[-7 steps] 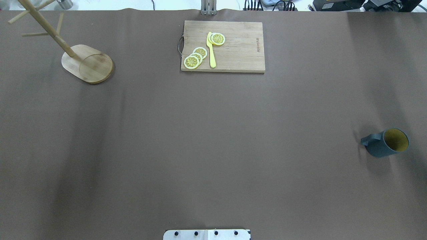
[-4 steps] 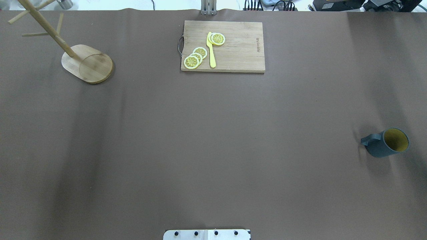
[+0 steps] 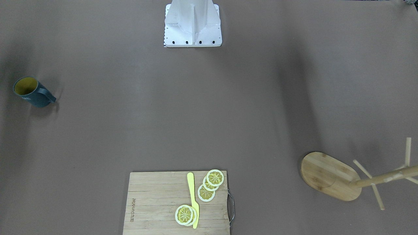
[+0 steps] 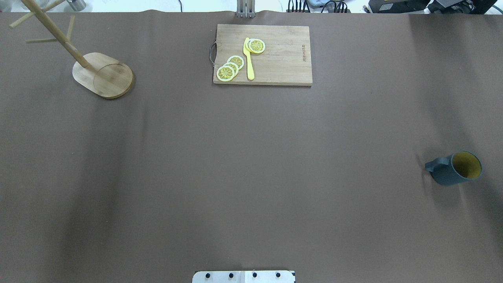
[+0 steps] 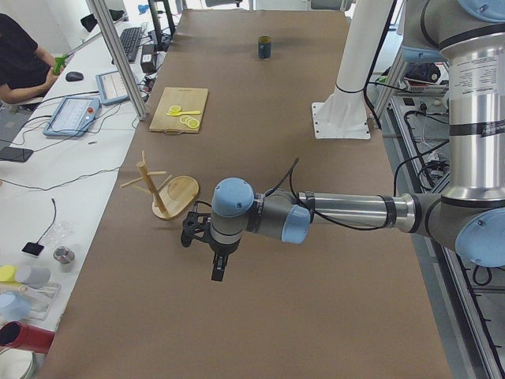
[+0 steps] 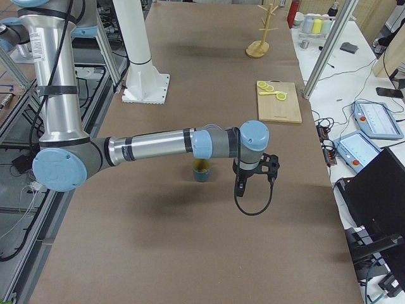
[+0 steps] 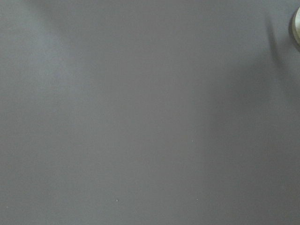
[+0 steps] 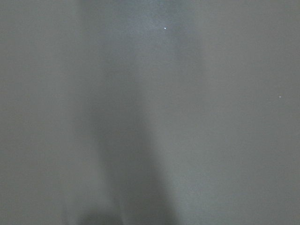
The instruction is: Hang cup on storage rack
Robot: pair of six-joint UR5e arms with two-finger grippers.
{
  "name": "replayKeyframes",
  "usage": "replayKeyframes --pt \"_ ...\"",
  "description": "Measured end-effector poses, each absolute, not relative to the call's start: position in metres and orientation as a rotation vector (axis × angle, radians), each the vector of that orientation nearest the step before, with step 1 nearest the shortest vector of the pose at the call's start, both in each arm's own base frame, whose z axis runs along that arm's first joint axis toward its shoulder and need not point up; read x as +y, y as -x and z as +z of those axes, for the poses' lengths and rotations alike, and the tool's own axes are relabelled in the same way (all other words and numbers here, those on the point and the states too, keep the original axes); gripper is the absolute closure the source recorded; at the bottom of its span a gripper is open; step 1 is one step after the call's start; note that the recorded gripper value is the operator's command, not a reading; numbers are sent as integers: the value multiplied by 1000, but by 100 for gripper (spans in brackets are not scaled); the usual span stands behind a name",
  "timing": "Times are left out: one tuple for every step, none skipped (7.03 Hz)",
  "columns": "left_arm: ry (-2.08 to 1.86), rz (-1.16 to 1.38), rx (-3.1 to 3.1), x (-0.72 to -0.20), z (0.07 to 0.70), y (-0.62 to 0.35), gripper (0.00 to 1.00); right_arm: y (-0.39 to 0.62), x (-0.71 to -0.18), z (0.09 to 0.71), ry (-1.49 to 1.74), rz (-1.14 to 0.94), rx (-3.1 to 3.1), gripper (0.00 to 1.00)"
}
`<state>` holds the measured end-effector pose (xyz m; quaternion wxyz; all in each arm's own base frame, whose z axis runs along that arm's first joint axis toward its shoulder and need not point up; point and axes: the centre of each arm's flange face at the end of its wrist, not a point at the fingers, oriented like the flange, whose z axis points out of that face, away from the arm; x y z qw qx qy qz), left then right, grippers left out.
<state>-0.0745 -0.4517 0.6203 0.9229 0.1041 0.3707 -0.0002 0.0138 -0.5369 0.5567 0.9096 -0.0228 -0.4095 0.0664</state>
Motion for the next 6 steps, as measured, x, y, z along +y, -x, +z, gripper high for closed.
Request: replayKeyframes --pt "-217 4 777 -452 618 73 1 12 -544 547 71 135 -844 0" --pt "-219 8 793 -452 616 72 1 31 -544 536 100 172 -843 0" --pt "-222 11 803 -452 614 72 1 46 -533 518 120 225 -844 0" --pt "-224 12 808 -451 613 71 1 54 -509 506 135 279 -844 0" --pt "-225 14 816 -451 612 71 1 57 -479 497 143 334 -848 2" --pt "-226 16 825 -451 611 70 1 61 -449 501 149 384 -852 1"
